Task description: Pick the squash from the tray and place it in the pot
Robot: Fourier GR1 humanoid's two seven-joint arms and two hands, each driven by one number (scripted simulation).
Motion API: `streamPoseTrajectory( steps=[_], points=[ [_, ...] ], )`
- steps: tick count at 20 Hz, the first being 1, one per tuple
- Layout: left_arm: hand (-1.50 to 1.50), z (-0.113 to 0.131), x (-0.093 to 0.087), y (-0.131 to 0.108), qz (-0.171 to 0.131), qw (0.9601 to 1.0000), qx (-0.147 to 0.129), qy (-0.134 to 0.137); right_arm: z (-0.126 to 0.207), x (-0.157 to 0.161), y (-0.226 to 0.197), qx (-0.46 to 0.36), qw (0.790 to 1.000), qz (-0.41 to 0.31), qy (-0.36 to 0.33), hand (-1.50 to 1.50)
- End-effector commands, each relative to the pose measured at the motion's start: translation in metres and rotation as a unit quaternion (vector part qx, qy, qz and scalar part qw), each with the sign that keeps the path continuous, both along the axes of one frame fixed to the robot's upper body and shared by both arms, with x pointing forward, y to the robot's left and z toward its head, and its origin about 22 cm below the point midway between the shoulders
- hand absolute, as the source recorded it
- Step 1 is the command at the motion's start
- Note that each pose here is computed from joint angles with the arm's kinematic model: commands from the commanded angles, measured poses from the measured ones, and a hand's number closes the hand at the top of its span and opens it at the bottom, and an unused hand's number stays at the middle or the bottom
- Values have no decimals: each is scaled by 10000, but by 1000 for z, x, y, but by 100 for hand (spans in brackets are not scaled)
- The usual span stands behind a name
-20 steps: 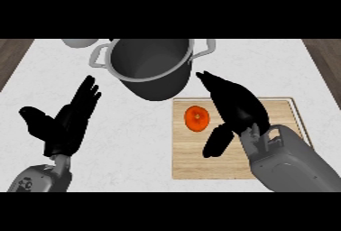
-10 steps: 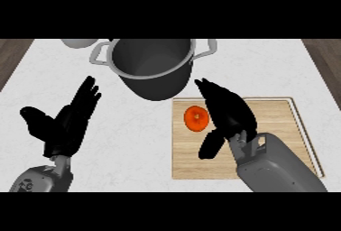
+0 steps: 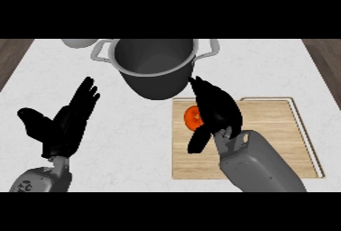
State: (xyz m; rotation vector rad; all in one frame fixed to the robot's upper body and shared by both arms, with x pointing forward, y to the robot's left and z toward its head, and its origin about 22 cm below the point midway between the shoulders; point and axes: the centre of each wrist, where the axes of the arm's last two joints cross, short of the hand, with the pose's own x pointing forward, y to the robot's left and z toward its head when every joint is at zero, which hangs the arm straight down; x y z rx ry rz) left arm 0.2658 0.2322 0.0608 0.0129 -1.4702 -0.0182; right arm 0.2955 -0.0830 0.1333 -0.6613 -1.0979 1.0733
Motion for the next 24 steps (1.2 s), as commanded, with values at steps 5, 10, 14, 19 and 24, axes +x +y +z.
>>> streamPoseTrajectory(
  steps=[5, 10, 14, 19, 24],
  points=[
    [0, 0, 1, -8, 90, 9999, -73, 57, -16, 14, 10, -497, 9971, -472, 336, -150],
    [0, -6, 8, -18, -37, 9999, -95, -29, -45, 30, 11, -648, 9964, -290, 464, -150],
    [0, 14, -6, -4, -27, 10000, 1, -49, -50, 45, 3, -1019, 9916, -319, 730, -150],
    [0, -3, -3, -16, 79, 10000, 5, -41, -66, 44, 11, -1220, 9868, -402, 987, -150],
    [0, 12, 5, -11, -64, 10000, -25, 4, -91, 50, 13, -1348, 9843, -415, 1058, -150]
  ],
)
